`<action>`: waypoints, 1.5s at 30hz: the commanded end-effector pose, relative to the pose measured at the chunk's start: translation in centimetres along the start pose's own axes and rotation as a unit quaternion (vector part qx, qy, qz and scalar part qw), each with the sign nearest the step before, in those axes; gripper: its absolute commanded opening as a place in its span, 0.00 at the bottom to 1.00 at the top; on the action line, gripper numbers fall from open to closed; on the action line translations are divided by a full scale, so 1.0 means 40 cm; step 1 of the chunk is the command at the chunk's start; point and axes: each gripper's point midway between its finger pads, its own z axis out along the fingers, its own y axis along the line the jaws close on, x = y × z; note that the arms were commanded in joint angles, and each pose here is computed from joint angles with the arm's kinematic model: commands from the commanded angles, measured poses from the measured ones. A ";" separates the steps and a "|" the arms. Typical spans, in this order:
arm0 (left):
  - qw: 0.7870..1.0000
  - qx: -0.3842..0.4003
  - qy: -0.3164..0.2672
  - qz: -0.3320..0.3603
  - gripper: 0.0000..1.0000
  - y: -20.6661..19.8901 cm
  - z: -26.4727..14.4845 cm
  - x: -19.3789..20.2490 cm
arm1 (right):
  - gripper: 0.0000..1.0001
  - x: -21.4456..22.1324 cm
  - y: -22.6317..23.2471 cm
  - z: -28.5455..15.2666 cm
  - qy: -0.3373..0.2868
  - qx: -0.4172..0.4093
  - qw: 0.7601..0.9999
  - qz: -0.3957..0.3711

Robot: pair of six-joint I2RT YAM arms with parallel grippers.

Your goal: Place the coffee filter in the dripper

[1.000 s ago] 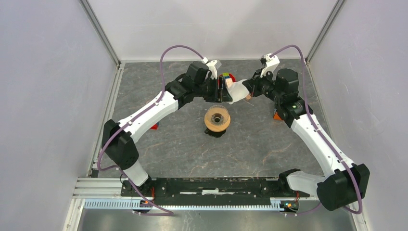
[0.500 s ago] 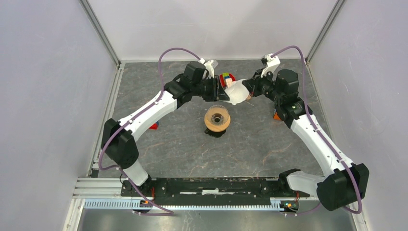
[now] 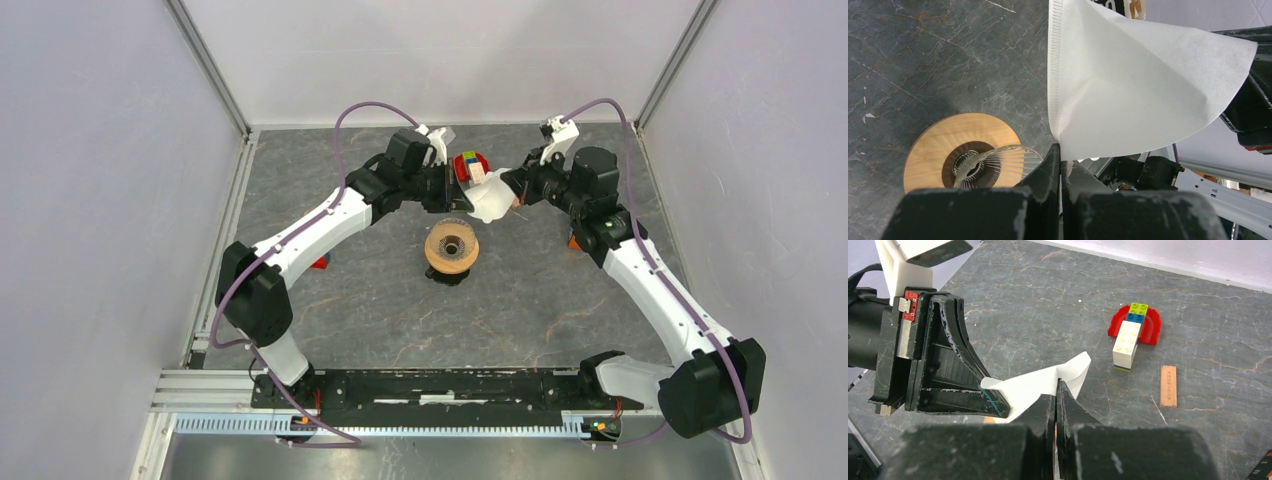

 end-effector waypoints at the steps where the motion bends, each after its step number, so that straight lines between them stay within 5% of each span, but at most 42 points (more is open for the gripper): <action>1: 0.999 0.007 -0.031 0.031 0.02 -0.027 -0.022 -0.053 | 0.00 -0.027 0.007 -0.005 -0.024 -0.010 1.000 -0.018; 10: 0.996 -0.012 -0.055 0.071 0.03 -0.029 -0.053 -0.085 | 0.00 -0.006 -0.007 -0.004 -0.016 -0.001 0.999 -0.030; 14: 0.995 -0.017 -0.065 0.075 0.29 -0.027 -0.061 -0.091 | 0.00 -0.010 -0.007 -0.005 -0.017 0.001 1.000 -0.024; 20: 0.995 -0.012 -0.063 0.074 0.47 -0.028 -0.054 -0.089 | 0.00 -0.007 0.001 0.000 -0.015 -0.006 1.000 -0.001; 30: 0.995 -0.018 -0.076 0.067 0.55 -0.010 -0.033 -0.094 | 0.00 -0.011 0.004 -0.004 -0.021 -0.020 0.999 0.027; 35: 0.993 -0.004 -0.091 0.082 0.70 -0.025 -0.049 -0.099 | 0.00 -0.004 -0.026 -0.005 -0.017 0.007 0.999 0.044; 45: 0.987 -0.006 -0.112 0.111 0.75 -0.028 -0.068 -0.099 | 0.00 0.012 -0.046 0.000 -0.012 0.025 0.996 0.082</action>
